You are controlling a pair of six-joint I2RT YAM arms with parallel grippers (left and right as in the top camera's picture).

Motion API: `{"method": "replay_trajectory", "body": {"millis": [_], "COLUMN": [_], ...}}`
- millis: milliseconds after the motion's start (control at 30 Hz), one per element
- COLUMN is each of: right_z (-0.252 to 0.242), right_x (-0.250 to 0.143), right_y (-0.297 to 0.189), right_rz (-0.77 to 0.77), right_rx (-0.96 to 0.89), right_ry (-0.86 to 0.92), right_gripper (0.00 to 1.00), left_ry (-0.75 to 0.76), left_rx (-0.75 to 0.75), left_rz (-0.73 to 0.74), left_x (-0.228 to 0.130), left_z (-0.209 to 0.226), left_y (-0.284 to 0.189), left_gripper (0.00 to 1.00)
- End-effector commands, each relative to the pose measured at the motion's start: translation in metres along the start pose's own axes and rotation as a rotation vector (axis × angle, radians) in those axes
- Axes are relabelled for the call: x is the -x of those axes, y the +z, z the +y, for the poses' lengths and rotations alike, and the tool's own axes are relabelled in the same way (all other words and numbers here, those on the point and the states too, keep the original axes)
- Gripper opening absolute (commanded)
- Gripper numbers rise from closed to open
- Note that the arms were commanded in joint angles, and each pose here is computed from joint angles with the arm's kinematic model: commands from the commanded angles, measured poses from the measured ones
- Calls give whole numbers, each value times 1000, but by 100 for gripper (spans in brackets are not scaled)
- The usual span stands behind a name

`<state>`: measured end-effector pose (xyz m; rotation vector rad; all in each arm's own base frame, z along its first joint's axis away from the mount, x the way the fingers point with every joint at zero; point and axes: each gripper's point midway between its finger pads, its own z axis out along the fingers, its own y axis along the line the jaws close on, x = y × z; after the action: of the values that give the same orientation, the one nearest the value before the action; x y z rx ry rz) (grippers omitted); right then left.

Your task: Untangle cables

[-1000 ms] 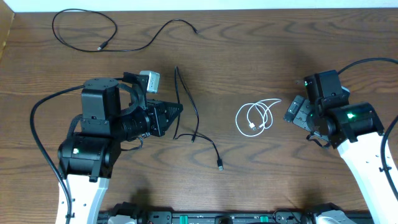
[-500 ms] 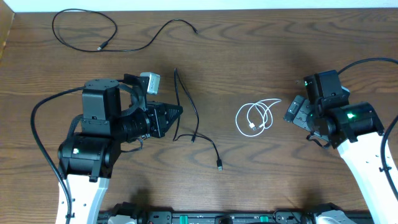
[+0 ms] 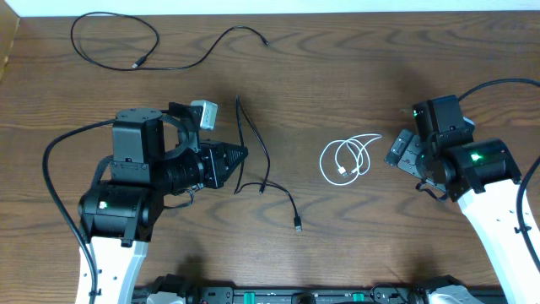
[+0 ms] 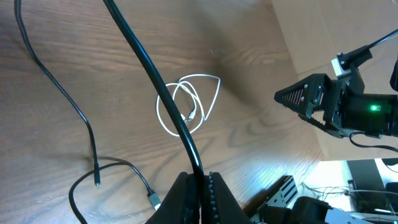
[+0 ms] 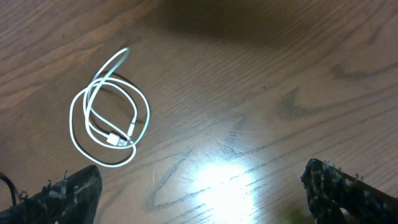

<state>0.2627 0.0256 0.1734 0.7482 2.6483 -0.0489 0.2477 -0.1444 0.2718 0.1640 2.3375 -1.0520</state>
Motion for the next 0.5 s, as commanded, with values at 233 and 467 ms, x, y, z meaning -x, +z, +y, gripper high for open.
{"method": "replay_trajectory", "body": {"millis": [233, 467], "right_z": [-4, -4], "right_x": [5, 5], "right_y": [-4, -4], "right_rz": [-25, -25], "right_rx": [-10, -10], "right_ry": [0, 0], "right_gripper": [99, 99], "left_ry": [11, -3], "left_rx": [1, 1], "left_rz": [-19, -18], "left_x": [6, 6], "left_z": [-4, -4], "left_y": [-4, -4], "left_gripper": [7, 8]}}
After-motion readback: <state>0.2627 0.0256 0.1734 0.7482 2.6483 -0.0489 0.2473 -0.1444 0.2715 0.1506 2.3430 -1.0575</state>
